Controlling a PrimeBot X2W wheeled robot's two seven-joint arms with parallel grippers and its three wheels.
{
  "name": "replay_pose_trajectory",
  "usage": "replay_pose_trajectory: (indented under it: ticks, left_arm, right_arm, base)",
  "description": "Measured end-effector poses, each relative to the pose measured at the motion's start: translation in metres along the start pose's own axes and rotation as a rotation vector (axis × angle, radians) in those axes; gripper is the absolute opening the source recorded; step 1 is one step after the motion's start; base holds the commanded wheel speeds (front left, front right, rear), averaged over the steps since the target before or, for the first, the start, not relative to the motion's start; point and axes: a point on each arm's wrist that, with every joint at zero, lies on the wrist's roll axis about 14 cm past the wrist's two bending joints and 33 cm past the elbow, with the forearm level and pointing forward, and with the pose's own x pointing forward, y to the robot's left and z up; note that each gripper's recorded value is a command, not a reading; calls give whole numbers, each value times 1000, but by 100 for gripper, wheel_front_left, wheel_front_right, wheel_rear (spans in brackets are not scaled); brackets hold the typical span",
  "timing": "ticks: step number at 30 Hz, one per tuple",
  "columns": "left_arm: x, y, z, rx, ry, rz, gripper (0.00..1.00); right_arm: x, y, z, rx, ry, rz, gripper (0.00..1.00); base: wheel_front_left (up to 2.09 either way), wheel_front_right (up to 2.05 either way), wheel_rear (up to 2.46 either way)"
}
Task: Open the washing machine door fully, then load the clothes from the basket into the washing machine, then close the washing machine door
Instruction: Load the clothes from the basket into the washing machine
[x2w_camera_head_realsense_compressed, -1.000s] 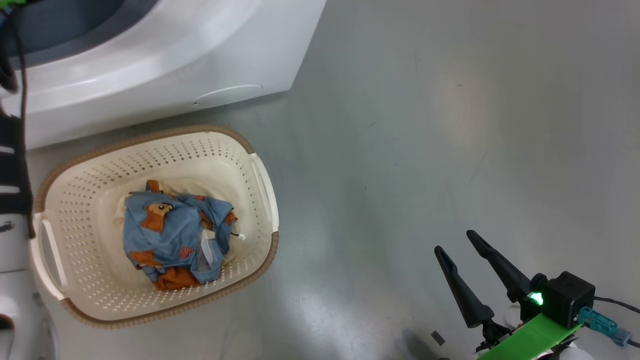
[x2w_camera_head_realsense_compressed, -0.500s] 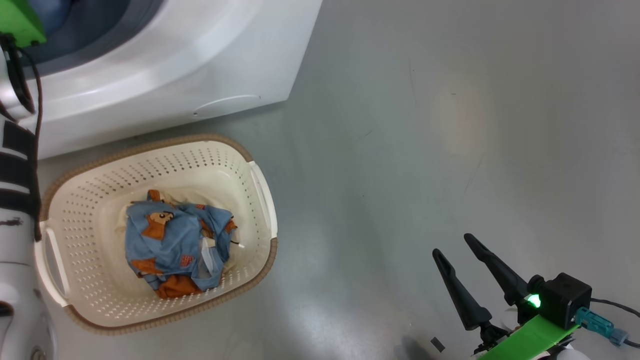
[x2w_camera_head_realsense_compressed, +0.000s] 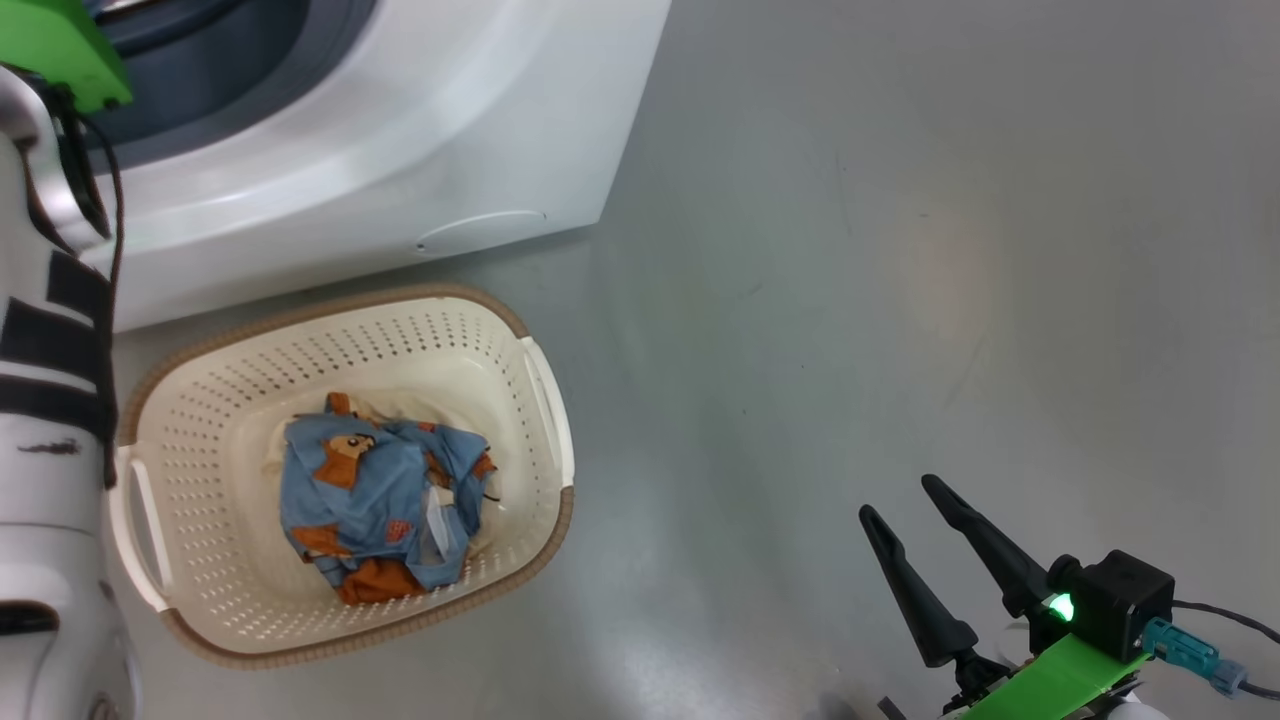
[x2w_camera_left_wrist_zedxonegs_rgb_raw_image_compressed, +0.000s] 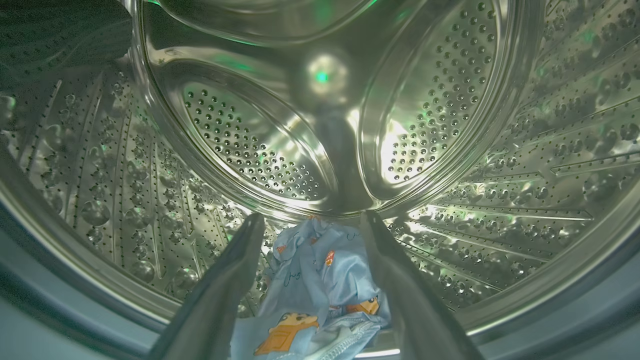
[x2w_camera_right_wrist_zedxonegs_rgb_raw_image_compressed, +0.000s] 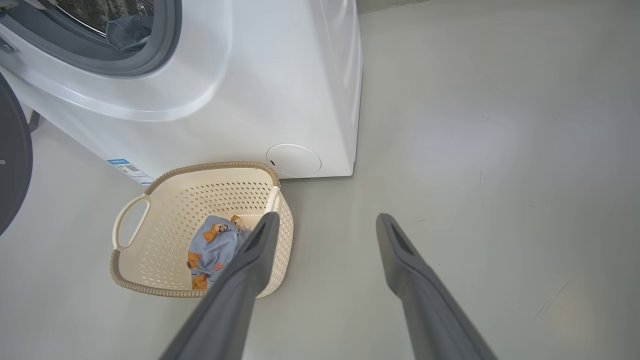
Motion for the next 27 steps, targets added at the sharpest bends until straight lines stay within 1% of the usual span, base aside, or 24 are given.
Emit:
replay_pose_trajectory:
  ticks: [5, 8, 13, 18, 23, 27]
  left_arm:
    - [-14, 4, -6, -7, 33, 7, 100]
    - [-26, 1, -11, -41, 59, 6, 100]
    - [-42, -2, -16, -53, 85, -6, 100]
    - [-57, 1, -23, -74, 108, 4, 100]
    - [-78, -1, -38, -74, 139, -12, 100]
    - [-93, 3, -41, -79, 132, -12, 100]
  right_arm:
    - [-1, 7, 5, -1, -16, 21, 100]
    - [-1, 10, 9, -2, -30, 33, 100]
    - [0, 18, 14, -4, -49, 58, 100]
    - [5, 25, 15, -2, -52, 85, 100]
    - [11, 32, 13, 2, -48, 112, 100]
    - [17, 33, 17, -2, -59, 123, 100]
  base:
    - [0, 0, 0]
    - [0, 0, 0]
    - [0, 0, 0]
    - [0, 0, 0]
    - [0, 0, 0]
    - [0, 0, 0]
